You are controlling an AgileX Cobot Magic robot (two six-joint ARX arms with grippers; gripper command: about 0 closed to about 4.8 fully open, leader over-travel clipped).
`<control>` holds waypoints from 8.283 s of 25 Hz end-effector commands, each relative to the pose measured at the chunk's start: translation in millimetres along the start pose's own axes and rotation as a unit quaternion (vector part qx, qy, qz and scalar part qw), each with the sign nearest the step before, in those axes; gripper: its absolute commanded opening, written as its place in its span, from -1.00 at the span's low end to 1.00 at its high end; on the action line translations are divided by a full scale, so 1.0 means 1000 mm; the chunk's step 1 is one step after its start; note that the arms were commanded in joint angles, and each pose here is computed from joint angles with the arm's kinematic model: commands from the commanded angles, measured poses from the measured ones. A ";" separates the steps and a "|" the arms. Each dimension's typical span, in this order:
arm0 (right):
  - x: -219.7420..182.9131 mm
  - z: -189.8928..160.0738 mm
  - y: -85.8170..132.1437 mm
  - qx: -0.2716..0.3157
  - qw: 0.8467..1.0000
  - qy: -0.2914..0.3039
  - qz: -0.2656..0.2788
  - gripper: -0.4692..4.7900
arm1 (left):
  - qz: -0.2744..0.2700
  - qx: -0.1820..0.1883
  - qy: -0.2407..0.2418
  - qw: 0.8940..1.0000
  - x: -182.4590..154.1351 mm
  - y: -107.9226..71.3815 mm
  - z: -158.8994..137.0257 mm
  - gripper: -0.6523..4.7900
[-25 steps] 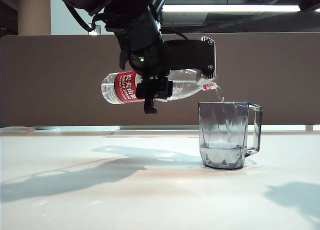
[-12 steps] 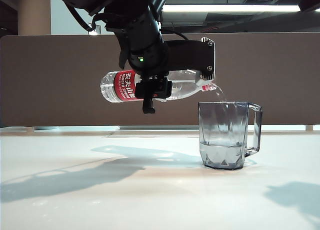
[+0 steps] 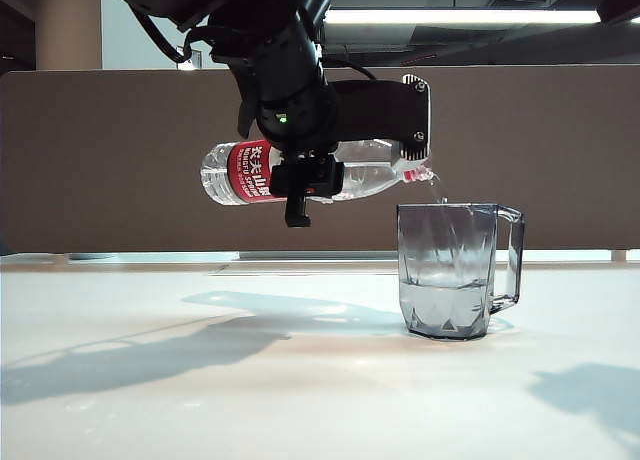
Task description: Pick up the mineral water bottle with the left hand on the table and pour water into the mug until it's half full.
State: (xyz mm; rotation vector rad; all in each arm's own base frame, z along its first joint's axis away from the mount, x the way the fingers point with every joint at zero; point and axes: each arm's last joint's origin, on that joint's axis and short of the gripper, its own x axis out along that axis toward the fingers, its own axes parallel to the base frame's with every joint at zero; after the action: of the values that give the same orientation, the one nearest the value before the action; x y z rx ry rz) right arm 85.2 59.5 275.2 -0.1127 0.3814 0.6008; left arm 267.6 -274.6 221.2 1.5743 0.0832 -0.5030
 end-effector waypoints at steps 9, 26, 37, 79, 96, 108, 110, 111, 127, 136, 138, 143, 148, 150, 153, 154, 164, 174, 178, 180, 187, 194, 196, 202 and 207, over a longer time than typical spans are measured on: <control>-0.001 0.003 0.000 0.000 1.000 -0.010 0.001 -0.83 | 0.031 -0.112 -0.007 0.993 -0.002 0.010 0.002 -0.12; -0.001 0.003 0.000 0.000 1.000 -0.010 0.001 -0.83 | 0.029 -0.229 -0.017 0.973 -0.003 0.011 0.002 -0.12; -0.001 0.003 0.000 0.000 1.000 -0.010 0.002 -0.83 | 0.002 -0.435 -0.074 0.897 -0.020 0.033 -0.010 -0.12; -0.001 0.001 0.001 0.000 1.000 0.000 0.015 -0.83 | 0.010 -0.690 -0.163 0.705 -0.071 -0.070 -0.120 -0.10; -0.001 0.001 0.001 0.000 1.000 0.000 0.014 -0.83 | -0.004 -0.679 -0.154 0.718 -0.071 -0.075 -0.120 0.40; -0.001 0.001 0.001 0.000 1.000 0.000 0.014 -0.83 | -0.046 -0.659 -0.121 0.741 -0.090 -0.072 -0.125 1.00; -0.001 0.001 0.001 0.000 1.000 0.000 0.014 -0.83 | -0.053 -0.655 -0.119 0.744 -0.094 -0.071 -0.126 1.00; -0.001 0.001 0.001 0.000 1.000 0.000 0.014 -0.83 | -0.056 -0.655 -0.118 0.744 -0.096 -0.070 -0.126 1.00; -0.001 0.001 0.001 0.001 1.000 0.000 0.012 -0.82 | -0.084 -0.672 -0.103 0.729 -0.152 -0.061 -0.141 -0.21; -0.001 0.001 0.001 0.001 1.000 0.000 0.012 -0.82 | -0.074 -0.678 -0.163 0.713 -0.182 -0.052 -0.146 -0.78; -0.001 0.001 0.001 0.001 1.000 0.000 0.012 -0.82 | -0.069 -0.678 -0.169 0.713 -0.187 -0.051 -0.148 -0.78; -0.001 0.001 0.001 0.001 1.000 0.000 0.012 -0.82 | -0.056 -0.677 -0.196 0.708 -0.195 -0.058 -0.151 -0.78; -0.001 0.001 0.001 0.001 1.000 0.000 0.012 -0.82 | 0.003 -0.680 -0.234 0.695 -0.209 -0.074 -0.158 -0.78; -0.001 0.001 0.001 0.000 1.000 0.000 0.012 -0.82 | 0.020 -0.681 -0.244 0.690 -0.215 -0.076 -0.161 -0.78; -0.001 0.001 0.001 0.001 1.000 0.000 0.012 -0.82 | 0.048 -0.687 -0.236 0.686 -0.215 -0.083 -0.166 -0.78; -0.001 0.001 0.001 0.001 1.000 0.000 0.012 -0.82 | 0.054 -0.689 -0.231 0.685 -0.214 -0.084 -0.168 -0.78; -0.001 0.001 0.001 0.000 1.000 0.000 0.012 -0.82 | 0.166 -0.700 -0.172 0.673 -0.217 -0.094 -0.197 -0.78; -0.001 0.001 0.001 0.001 1.000 0.000 0.012 -0.82 | 0.224 -0.703 -0.121 0.664 -0.206 -0.121 -0.214 -0.78; -0.001 0.001 0.001 0.000 1.000 0.000 0.012 -0.82 | 0.227 -0.695 -0.102 0.674 -0.204 -0.125 -0.216 -0.78; -0.001 0.001 0.001 0.001 1.000 0.000 0.012 -0.82 | 0.233 -0.691 -0.096 0.678 -0.205 -0.125 -0.218 -0.78; -0.001 0.001 0.001 0.001 1.000 0.000 0.012 -0.82 | 0.236 -0.689 -0.092 0.679 -0.205 -0.125 -0.218 -0.78; -0.001 0.001 0.001 0.000 1.000 0.000 0.012 -0.82 | 0.245 -0.686 -0.101 0.678 -0.206 -0.123 -0.218 -0.78; -0.001 0.001 0.001 0.000 1.000 0.000 0.012 -0.82 | 0.247 -0.686 -0.103 0.677 -0.206 -0.123 -0.218 -0.78; -0.001 0.001 0.001 0.000 1.000 0.000 0.012 -0.82 | 0.249 -0.687 -0.100 0.676 -0.206 -0.123 -0.218 -0.78; -0.001 0.001 0.001 0.001 1.000 0.000 0.012 -0.82 | 0.248 -0.687 -0.100 0.676 -0.206 -0.123 -0.218 -0.78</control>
State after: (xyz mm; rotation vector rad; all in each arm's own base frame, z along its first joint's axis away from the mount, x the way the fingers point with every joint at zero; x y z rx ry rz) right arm 84.0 59.5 273.0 -0.1151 0.4076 0.6244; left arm 96.8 -2.1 176.1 -0.0131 -0.1119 -0.0573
